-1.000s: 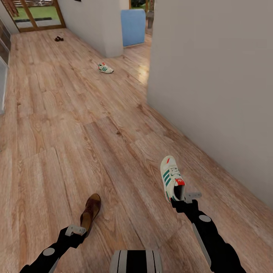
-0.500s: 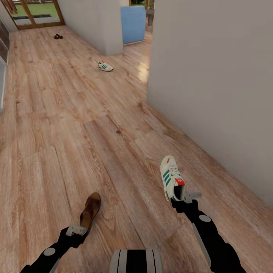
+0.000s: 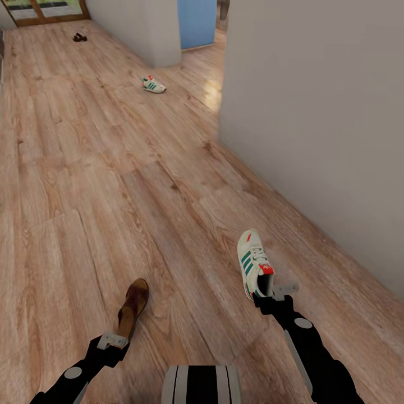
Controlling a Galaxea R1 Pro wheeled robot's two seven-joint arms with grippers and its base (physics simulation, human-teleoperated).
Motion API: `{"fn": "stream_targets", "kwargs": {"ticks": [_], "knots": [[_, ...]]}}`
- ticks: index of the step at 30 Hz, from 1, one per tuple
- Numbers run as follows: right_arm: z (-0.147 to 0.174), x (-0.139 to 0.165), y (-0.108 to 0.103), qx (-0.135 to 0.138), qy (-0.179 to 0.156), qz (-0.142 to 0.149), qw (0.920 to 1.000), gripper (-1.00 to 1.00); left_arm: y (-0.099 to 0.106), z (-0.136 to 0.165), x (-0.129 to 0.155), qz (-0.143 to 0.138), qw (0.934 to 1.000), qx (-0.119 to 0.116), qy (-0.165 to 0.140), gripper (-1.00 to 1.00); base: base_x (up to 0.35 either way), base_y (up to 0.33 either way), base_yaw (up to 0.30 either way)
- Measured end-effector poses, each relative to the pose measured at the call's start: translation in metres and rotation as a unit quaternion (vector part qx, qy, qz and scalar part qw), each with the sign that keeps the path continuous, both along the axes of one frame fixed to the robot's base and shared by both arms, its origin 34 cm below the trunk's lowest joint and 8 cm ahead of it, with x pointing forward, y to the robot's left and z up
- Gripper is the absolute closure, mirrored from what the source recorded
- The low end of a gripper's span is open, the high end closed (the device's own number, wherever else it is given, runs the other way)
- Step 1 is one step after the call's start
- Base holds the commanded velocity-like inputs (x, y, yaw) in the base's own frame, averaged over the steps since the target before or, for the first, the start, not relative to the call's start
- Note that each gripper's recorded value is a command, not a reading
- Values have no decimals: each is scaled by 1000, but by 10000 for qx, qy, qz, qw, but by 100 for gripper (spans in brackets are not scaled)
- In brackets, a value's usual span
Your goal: Pick up the two gym shoes and the two sandals from the corridor floor and place them onto the hallstand (shoe rack) in the corridor, making sure they are on the rack and not on the floor. Arrange them so the two gym shoes are next to each other and the two sandals are next to each other.
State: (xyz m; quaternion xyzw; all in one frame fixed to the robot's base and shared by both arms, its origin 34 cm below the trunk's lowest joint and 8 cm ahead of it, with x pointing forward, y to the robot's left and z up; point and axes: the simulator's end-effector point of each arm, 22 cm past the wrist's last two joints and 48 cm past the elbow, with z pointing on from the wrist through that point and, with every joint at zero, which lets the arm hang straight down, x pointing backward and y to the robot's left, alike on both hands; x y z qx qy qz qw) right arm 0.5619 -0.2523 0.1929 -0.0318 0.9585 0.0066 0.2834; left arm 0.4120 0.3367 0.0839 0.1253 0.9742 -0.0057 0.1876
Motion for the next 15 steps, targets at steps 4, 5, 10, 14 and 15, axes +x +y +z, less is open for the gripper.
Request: {"fn": "stream_targets", "kwargs": {"ticks": [4, 5, 10, 14, 15], "knots": [[-10, -7, 0, 0, 107, 0, 9999, 100, -1, -6, -6, -19, 10000, -15, 22, -100, 0, 0, 0], [-12, -8, 0, 0, 129, 0, 9999, 100, -1, -7, -6, -28, 10000, -22, 6, -100, 0, 0, 0], [-23, -15, 0, -3, 227, 5, 9997, 100, -3, -11, -11, -69, 9999, -59, -69, -100, 0, 0, 0], [-30, -19, -2, -26, 276, 15, 9996, 100, -4, -15, -17, -82, 9999, -75, -61, -100, 0, 0, 0], [-32, -20, -3, -32, 279, 16, 9996, 100, -4, -16, -19, -84, 9999, -76, -48, -100, 0, 0, 0]]}}
